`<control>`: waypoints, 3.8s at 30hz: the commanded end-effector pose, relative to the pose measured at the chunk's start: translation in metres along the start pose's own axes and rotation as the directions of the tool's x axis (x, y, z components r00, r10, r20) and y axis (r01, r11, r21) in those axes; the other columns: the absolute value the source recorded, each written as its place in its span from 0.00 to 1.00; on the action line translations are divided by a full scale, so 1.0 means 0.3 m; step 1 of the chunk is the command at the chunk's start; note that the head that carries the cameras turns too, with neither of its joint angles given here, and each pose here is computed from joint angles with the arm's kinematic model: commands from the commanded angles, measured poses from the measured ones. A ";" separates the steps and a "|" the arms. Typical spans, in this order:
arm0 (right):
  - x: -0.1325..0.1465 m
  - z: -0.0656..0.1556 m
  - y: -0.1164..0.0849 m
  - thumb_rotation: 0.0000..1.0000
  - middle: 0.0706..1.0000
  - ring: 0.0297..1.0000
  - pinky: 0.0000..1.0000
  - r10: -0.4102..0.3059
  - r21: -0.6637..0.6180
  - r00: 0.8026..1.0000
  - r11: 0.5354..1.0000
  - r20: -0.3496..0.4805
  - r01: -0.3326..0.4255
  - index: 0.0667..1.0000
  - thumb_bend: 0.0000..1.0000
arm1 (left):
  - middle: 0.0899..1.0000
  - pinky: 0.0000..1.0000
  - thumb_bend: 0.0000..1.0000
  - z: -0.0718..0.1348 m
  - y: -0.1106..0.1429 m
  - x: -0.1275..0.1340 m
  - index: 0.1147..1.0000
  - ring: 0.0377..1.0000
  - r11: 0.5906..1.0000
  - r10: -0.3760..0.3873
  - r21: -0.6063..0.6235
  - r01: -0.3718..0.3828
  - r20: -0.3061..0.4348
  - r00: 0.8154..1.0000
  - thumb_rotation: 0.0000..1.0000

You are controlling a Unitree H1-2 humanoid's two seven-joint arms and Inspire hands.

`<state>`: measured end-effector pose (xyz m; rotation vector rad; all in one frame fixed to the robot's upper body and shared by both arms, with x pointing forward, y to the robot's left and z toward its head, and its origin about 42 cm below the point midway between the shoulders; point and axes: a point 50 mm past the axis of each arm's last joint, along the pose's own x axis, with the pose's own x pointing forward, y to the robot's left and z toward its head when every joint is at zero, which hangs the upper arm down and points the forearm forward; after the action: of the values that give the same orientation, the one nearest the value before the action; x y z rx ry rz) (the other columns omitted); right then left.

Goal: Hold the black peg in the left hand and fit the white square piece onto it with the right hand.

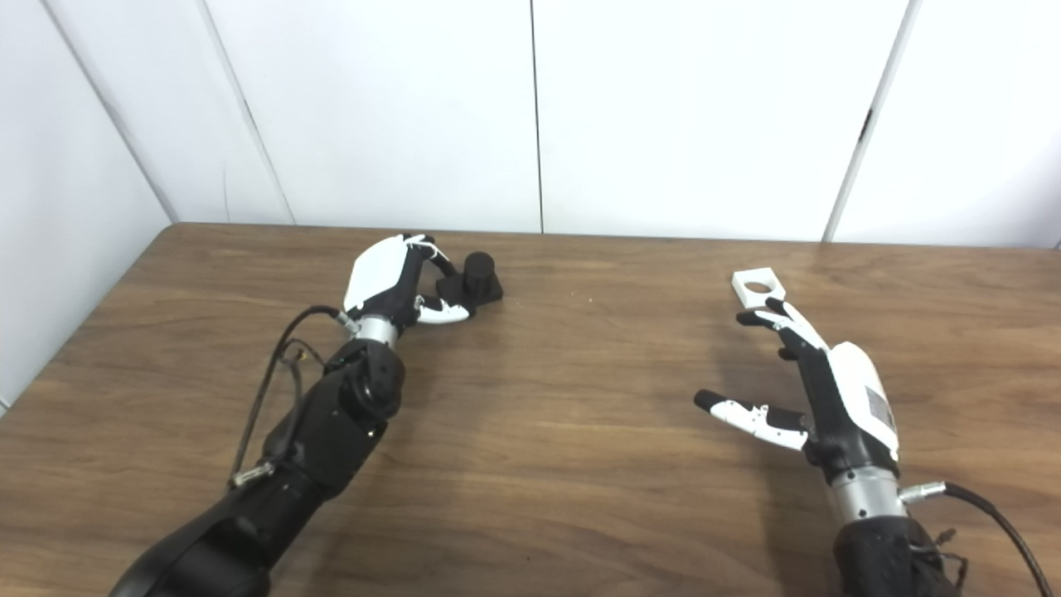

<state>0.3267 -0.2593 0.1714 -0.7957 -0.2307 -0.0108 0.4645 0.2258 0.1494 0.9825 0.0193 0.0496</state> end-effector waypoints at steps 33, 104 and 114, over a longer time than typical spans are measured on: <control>0.029 0.051 -0.054 0.42 0.92 0.89 0.74 -0.062 -0.007 0.995 0.998 0.082 0.063 0.76 0.67 | 0.98 1.00 0.52 0.053 0.041 -0.194 0.42 1.00 0.876 -0.424 -0.023 0.481 0.436 0.794 0.09; 0.348 0.154 -0.187 0.40 0.96 0.95 0.82 -0.070 -0.353 0.994 0.931 0.078 0.093 0.81 0.71 | 0.97 0.96 0.52 -0.042 0.009 -0.297 0.42 1.00 0.814 -0.528 0.059 0.578 0.492 0.693 0.06; 0.484 0.147 -0.290 0.31 0.96 0.93 0.83 0.073 -0.517 0.997 0.854 0.016 -0.054 0.80 0.75 | 0.97 0.96 0.52 -0.044 0.007 -0.300 0.42 1.00 0.814 -0.523 0.046 0.578 0.491 0.697 0.06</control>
<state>0.4409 -0.2795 0.2608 -1.3084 -0.1769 0.0265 0.3761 0.2260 0.1491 0.7930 -0.2093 -0.7421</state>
